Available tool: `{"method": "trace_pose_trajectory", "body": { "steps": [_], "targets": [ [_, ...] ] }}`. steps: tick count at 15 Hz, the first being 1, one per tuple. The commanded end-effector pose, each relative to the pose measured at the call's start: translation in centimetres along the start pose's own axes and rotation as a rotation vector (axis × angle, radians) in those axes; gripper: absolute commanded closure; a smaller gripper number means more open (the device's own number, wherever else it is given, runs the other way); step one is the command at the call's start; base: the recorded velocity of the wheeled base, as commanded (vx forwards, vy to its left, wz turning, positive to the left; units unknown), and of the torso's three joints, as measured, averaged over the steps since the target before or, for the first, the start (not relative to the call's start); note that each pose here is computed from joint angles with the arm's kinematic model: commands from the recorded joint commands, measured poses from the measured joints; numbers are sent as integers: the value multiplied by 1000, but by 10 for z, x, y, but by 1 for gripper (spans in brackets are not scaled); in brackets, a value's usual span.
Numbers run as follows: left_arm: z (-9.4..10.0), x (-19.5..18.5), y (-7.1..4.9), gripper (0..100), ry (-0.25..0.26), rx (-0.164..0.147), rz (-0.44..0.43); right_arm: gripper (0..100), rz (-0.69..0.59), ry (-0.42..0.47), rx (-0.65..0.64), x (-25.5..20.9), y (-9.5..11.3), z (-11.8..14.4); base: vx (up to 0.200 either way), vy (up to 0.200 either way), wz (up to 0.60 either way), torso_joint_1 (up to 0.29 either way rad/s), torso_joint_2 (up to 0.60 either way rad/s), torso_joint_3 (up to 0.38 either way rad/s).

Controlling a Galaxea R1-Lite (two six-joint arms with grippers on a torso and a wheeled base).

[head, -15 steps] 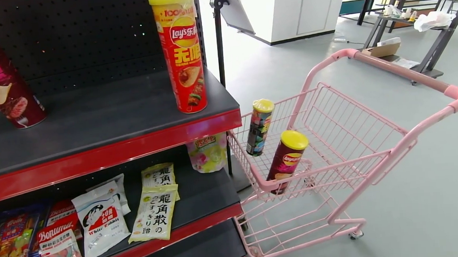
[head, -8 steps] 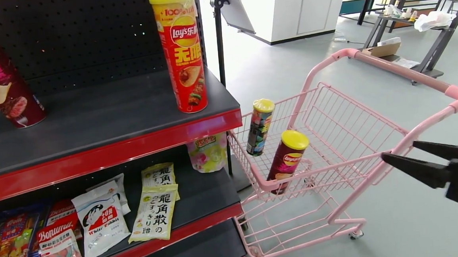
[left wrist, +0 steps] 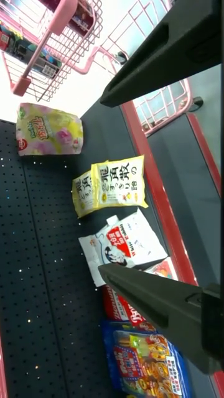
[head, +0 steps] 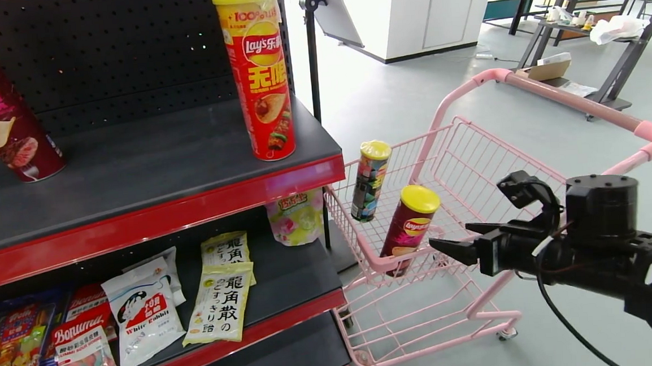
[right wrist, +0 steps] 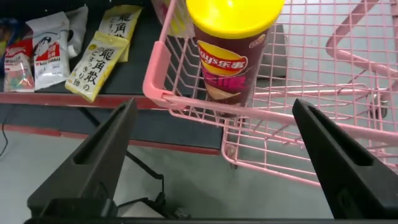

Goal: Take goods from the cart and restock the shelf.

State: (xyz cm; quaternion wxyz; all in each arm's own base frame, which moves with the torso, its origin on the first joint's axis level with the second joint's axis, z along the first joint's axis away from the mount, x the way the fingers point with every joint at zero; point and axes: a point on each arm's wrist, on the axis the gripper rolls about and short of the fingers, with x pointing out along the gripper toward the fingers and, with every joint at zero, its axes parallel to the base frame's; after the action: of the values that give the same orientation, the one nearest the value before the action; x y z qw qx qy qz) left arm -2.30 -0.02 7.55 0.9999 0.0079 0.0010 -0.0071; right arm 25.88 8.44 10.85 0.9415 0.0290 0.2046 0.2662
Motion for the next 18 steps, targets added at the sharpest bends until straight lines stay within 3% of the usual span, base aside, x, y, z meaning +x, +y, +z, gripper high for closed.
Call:
{"method": "trace_pose_trajectory", "body": {
  "steps": [1, 17, 18],
  "targets": [
    [0, 0, 0, 0, 1, 0, 0, 0, 7, 54, 7, 32, -5, -9, 0, 0, 0, 0, 0, 0],
    [0, 0, 0, 0, -1, 1, 0, 0, -52, 8, 21, 131, -33, -6, 0, 0, 0, 0, 0, 0],
    [0, 0, 0, 0, -1, 3, 0, 100, -50, -1, 38, 136, -34, -5, 0, 0, 0, 0, 0, 0]
  ]
}}
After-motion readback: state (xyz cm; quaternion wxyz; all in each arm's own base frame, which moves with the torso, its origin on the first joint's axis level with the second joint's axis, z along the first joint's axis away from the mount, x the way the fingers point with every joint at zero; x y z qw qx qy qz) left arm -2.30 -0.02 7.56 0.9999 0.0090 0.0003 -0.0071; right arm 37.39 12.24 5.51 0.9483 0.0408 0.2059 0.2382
